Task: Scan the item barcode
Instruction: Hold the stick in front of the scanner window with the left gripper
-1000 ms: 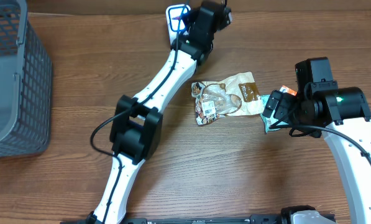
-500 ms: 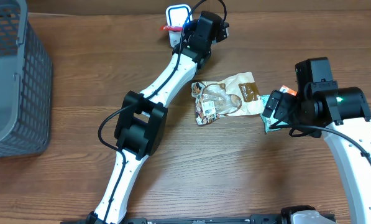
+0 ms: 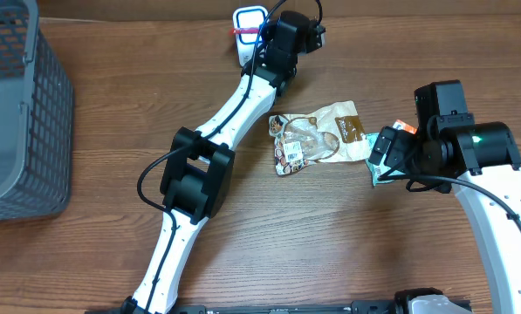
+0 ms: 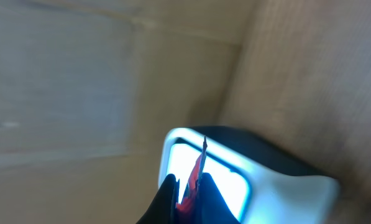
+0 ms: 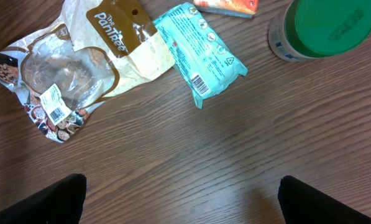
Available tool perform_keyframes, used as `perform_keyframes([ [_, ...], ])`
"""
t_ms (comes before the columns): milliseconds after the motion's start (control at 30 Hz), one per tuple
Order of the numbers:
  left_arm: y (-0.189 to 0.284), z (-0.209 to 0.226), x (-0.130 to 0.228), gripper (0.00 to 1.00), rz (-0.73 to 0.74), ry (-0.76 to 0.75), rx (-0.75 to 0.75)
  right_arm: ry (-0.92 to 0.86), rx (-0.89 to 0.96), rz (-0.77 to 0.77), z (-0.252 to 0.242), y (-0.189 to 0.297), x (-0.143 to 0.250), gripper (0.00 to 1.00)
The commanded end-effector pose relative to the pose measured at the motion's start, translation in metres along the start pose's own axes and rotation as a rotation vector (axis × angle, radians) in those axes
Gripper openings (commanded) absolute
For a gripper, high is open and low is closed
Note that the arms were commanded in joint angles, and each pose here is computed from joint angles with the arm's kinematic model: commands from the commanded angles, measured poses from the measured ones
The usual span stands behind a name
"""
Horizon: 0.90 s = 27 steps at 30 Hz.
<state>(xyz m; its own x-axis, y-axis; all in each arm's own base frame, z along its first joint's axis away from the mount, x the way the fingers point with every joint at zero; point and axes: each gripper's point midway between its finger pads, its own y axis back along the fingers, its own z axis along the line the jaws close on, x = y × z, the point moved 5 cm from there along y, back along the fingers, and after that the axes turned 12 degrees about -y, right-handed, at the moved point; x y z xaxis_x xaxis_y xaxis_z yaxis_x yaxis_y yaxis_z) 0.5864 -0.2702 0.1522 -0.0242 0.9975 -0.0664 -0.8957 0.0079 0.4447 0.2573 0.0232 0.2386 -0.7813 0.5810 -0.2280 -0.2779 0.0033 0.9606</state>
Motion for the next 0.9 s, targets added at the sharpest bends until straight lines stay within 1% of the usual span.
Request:
perform_keyframes([
  [0,0.002,0.003,-0.005,0.04,-0.079,0.152,0.038,-0.007,-0.003,-0.020,0.000,0.004,-0.003,1.00],
  [67,0.002,0.003,-0.007,0.04,-0.093,0.194,0.042,-0.007,-0.003,-0.020,0.000,0.004,-0.003,1.00],
  [167,0.002,0.010,-0.007,0.04,-0.095,0.204,0.007,-0.007,-0.003,-0.020,0.000,0.004,-0.003,1.00],
  [233,0.002,0.020,-0.005,0.04,-0.072,0.193,-0.049,-0.007,-0.003,-0.020,0.000,0.004,-0.003,1.00],
  [267,0.003,0.030,-0.003,0.04,-0.053,0.185,-0.105,-0.007,-0.003,-0.020,0.000,0.004,-0.003,1.00],
  [333,0.006,0.043,-0.005,0.04,-0.052,0.167,-0.174,-0.007,-0.003,-0.020,0.000,0.004,-0.003,1.00],
  [433,0.010,0.049,-0.013,0.04,-0.074,0.155,-0.206,-0.007,-0.003,-0.020,0.000,0.004,-0.003,1.00],
  [500,0.010,0.044,-0.018,0.04,-0.101,0.143,-0.180,-0.007,-0.003,-0.020,0.000,0.004,-0.003,1.00],
  [600,0.007,0.022,-0.023,0.04,-0.154,0.134,-0.063,-0.007,-0.003,-0.020,0.000,0.004,-0.003,1.00],
  [733,0.003,0.011,-0.016,0.04,-0.169,0.206,0.015,-0.007,-0.003,-0.020,0.000,0.004,-0.003,1.00],
  [867,-0.001,0.012,-0.011,0.04,-0.187,0.286,0.036,-0.007,-0.003,-0.020,0.000,0.004,-0.003,1.00],
])
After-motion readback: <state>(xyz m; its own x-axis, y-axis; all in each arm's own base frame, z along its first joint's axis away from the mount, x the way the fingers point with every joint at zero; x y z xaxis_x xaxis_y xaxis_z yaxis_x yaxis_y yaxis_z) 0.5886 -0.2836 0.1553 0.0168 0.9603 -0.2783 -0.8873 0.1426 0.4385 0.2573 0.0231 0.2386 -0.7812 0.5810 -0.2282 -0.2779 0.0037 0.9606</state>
